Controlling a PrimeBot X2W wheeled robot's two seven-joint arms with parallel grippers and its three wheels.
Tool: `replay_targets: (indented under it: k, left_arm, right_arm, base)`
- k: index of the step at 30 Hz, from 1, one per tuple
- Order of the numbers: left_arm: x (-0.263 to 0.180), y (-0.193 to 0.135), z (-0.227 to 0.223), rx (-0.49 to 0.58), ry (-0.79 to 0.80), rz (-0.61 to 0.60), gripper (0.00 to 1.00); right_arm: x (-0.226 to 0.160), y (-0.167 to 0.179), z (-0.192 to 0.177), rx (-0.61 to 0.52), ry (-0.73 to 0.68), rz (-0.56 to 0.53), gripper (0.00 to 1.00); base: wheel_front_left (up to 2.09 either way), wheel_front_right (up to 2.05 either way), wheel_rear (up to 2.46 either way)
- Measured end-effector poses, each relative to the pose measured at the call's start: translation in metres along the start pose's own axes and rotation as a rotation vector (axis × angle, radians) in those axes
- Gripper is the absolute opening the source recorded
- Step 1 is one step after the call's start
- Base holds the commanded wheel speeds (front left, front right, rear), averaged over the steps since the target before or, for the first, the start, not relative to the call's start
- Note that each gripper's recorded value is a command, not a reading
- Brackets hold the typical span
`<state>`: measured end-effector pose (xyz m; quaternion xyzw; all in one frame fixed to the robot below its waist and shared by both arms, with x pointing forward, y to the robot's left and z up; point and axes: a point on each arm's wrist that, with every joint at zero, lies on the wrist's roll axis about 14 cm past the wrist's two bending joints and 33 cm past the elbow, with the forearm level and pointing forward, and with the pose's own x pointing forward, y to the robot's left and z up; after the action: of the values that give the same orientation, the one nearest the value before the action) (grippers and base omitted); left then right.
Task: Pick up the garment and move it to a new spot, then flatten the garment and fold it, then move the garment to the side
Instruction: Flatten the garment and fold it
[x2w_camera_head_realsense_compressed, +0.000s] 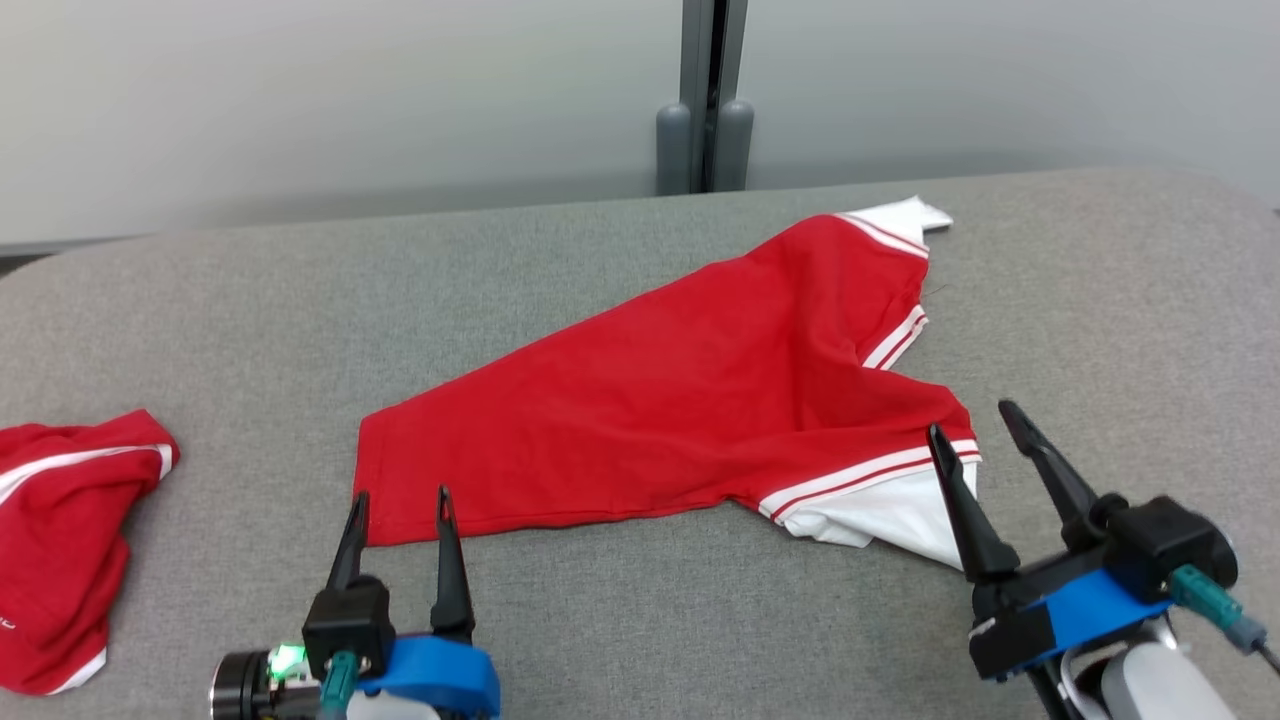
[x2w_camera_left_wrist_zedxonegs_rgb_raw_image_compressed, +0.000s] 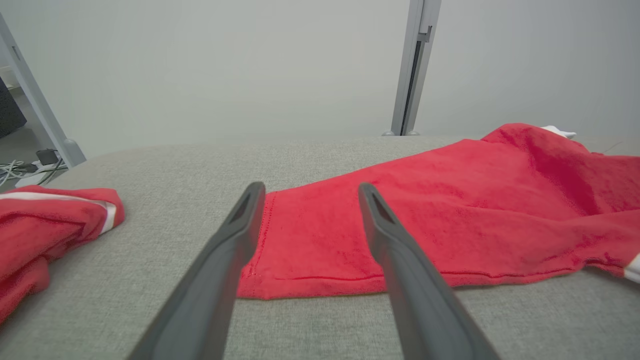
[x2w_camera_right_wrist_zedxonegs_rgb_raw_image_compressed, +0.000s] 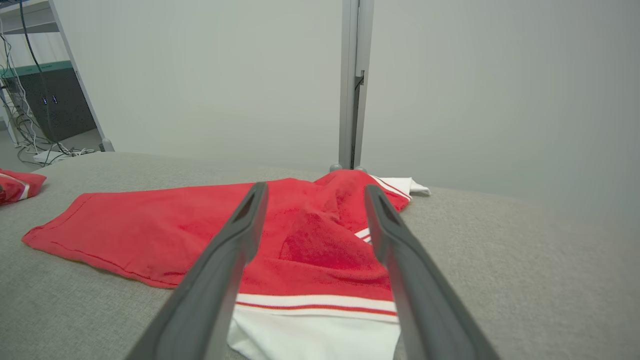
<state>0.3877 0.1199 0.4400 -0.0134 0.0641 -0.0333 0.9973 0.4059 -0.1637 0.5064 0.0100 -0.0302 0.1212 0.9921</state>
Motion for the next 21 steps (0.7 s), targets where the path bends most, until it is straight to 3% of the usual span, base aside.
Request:
replay_targets:
  k: [8,21]
  left_arm:
    - [-0.025,0.006,-0.006,0.01,0.012,0.022,1.0]
    - [-0.035,0.013,-0.004,0.002,0.007,0.035,1.0]
  right_arm:
    - [-0.026,0.009,-0.013,0.04,0.038,-0.032,1.0]
    - [-0.036,0.017,-0.021,0.053,0.064,-0.026,1.0]
  base:
    - [0.0,0.0,0.0]
    - [0.0,0.0,0.0]
